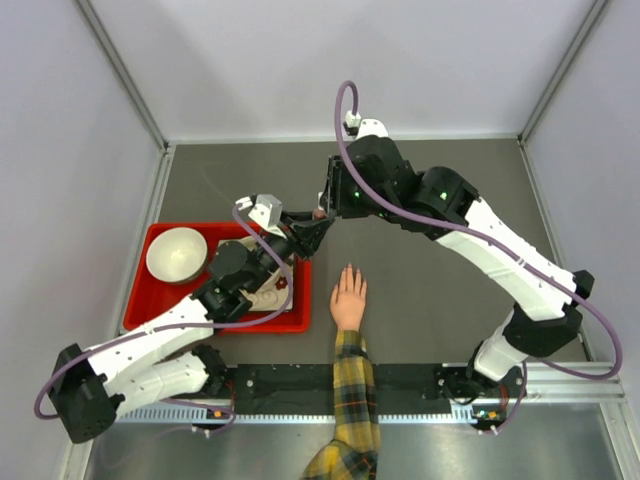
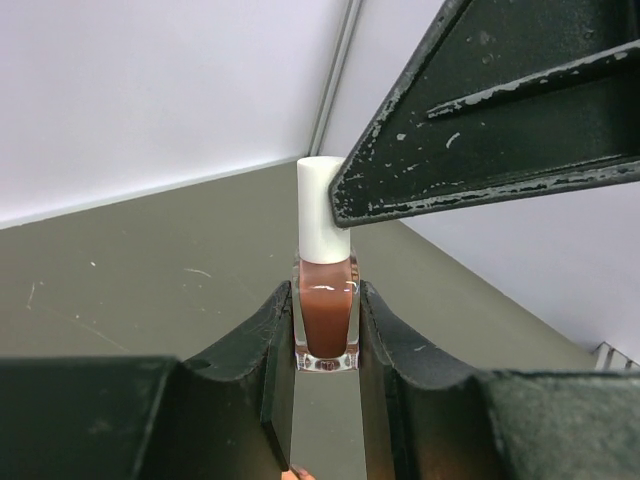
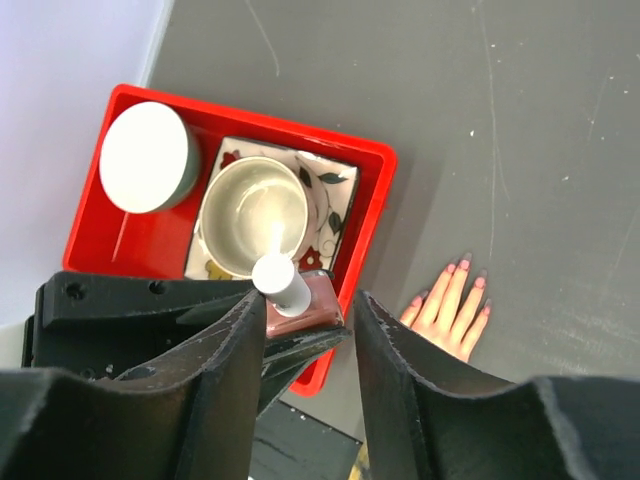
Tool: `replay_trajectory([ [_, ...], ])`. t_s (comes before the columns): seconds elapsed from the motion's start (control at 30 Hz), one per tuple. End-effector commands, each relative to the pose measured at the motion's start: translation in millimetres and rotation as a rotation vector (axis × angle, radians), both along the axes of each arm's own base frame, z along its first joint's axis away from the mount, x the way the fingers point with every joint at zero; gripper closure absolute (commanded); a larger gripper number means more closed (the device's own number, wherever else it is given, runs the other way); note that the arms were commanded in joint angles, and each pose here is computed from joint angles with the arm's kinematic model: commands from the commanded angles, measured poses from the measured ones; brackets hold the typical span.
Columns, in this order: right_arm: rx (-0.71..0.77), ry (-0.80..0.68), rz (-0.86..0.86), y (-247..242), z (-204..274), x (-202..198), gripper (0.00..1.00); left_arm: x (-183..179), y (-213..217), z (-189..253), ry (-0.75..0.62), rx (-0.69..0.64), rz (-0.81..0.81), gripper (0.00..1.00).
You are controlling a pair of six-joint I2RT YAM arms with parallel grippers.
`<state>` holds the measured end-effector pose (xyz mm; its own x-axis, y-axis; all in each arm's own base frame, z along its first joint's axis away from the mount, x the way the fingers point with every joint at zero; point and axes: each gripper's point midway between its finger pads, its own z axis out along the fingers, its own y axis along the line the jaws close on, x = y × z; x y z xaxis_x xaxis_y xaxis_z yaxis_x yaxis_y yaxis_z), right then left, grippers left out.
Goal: Paint the nails
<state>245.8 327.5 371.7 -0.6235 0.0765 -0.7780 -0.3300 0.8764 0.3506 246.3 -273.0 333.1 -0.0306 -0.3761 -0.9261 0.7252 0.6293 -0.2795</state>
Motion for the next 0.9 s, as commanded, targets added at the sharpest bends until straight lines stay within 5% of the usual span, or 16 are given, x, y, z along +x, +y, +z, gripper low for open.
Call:
replay_trajectory([
  [0.0, 0.025, -0.066, -0.033, 5.2, 18.3, 8.5, 0.61, 2.2, 4.3, 31.8, -0.074, -0.054, 0.029, 1.0],
  [0.17, 0.014, -0.07, -0.012, 13.6, 15.0, 8.6, 0.71, 5.3, 4.0, 30.1, -0.07, -0.045, 0.041, 1.0],
  [0.67, -0.025, -0.076, 0.011, 22.8, 6.2, 13.4, 0.75, 8.0, 5.0, 30.6, -0.06, -0.041, 0.055, 1.0],
  [0.87, -0.028, -0.09, 0.052, 21.0, 9.7, 8.8, 1.0, 7.4, 4.0, 29.3, -0.009, -0.065, 0.042, 1.0],
])
